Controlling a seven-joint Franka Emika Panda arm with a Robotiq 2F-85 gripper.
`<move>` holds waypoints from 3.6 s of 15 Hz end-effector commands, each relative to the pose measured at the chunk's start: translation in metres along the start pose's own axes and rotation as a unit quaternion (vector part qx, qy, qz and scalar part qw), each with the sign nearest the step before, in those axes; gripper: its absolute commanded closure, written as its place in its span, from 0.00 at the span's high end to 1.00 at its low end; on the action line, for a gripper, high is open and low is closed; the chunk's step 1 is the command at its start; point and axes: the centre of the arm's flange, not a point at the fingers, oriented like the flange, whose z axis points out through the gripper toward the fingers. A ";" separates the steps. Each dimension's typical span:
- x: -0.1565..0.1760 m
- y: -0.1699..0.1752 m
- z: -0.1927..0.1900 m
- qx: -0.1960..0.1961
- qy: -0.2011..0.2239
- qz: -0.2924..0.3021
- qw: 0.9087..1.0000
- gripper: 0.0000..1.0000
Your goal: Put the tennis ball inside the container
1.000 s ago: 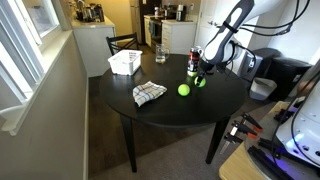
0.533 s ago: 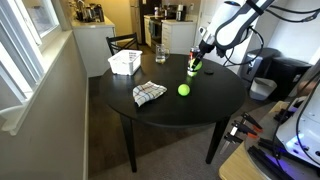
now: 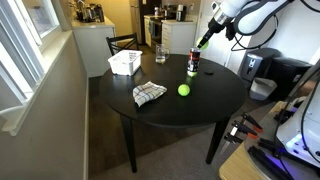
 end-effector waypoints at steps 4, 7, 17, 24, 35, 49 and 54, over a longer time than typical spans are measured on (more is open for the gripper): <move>-0.014 0.028 -0.025 -0.027 0.013 0.053 0.998 0.43; -0.015 0.046 -0.011 -0.033 0.004 0.068 0.997 0.43; -0.015 0.068 -0.002 -0.045 -0.003 0.088 0.995 0.43; -0.017 0.066 -0.003 -0.041 -0.006 0.079 0.996 0.68; -0.010 0.080 0.003 -0.064 0.005 0.084 0.994 0.43; 0.019 0.083 0.073 -0.085 0.019 0.069 0.994 0.43; 0.027 0.070 0.096 -0.084 0.015 0.057 0.995 0.43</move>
